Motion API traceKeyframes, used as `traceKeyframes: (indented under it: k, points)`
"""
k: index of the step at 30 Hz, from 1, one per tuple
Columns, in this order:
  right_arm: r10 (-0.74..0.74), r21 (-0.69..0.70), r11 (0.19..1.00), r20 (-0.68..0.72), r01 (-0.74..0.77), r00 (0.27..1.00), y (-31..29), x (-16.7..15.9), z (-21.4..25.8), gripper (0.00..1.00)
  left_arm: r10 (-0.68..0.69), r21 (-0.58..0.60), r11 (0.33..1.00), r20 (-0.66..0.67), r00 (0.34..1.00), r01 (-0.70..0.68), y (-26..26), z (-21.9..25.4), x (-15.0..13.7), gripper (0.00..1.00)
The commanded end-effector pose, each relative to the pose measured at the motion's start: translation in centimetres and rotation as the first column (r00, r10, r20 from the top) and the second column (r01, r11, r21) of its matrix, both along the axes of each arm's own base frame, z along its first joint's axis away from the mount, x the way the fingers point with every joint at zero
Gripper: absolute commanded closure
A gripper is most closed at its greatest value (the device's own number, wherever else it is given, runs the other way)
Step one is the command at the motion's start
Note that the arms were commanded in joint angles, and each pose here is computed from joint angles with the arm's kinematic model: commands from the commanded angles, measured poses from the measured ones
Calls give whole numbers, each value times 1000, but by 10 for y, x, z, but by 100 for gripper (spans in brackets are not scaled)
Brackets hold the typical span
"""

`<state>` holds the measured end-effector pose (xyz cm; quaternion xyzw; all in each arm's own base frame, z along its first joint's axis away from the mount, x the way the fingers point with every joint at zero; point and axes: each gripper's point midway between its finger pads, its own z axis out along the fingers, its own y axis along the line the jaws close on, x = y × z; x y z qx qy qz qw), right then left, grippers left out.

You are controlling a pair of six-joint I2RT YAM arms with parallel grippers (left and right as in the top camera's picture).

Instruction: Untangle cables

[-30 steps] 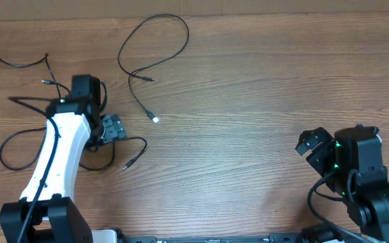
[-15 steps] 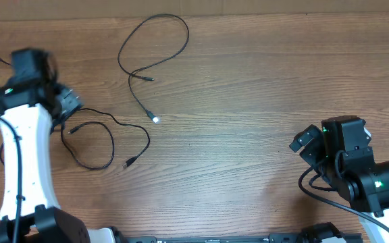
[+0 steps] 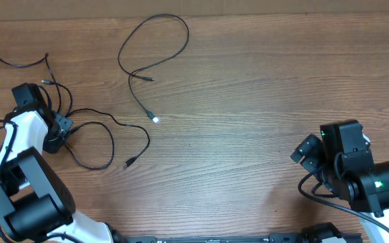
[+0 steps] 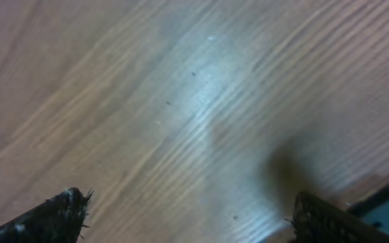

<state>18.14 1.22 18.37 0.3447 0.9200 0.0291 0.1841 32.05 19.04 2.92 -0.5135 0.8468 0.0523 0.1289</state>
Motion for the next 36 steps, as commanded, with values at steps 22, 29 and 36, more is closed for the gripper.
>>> traceKeyframes:
  k: [22, 29, 36]
  points:
    - [13, -20, 1000, -14, -13, 1000, -3, -6, 0, 4, -50, 236, 972, 177, 983, 7, 73, -46, 64, 96]
    - [29, 24, 999, -26, -29, 999, 5, -8, -1, 4, -114, 270, 963, 414, 903, -2, 83, -5, 119, 96]
    - [36, 39, 999, -44, -34, 998, 7, -12, -3, 4, -129, 308, 951, 425, 896, -9, 94, 19, 135, 96]
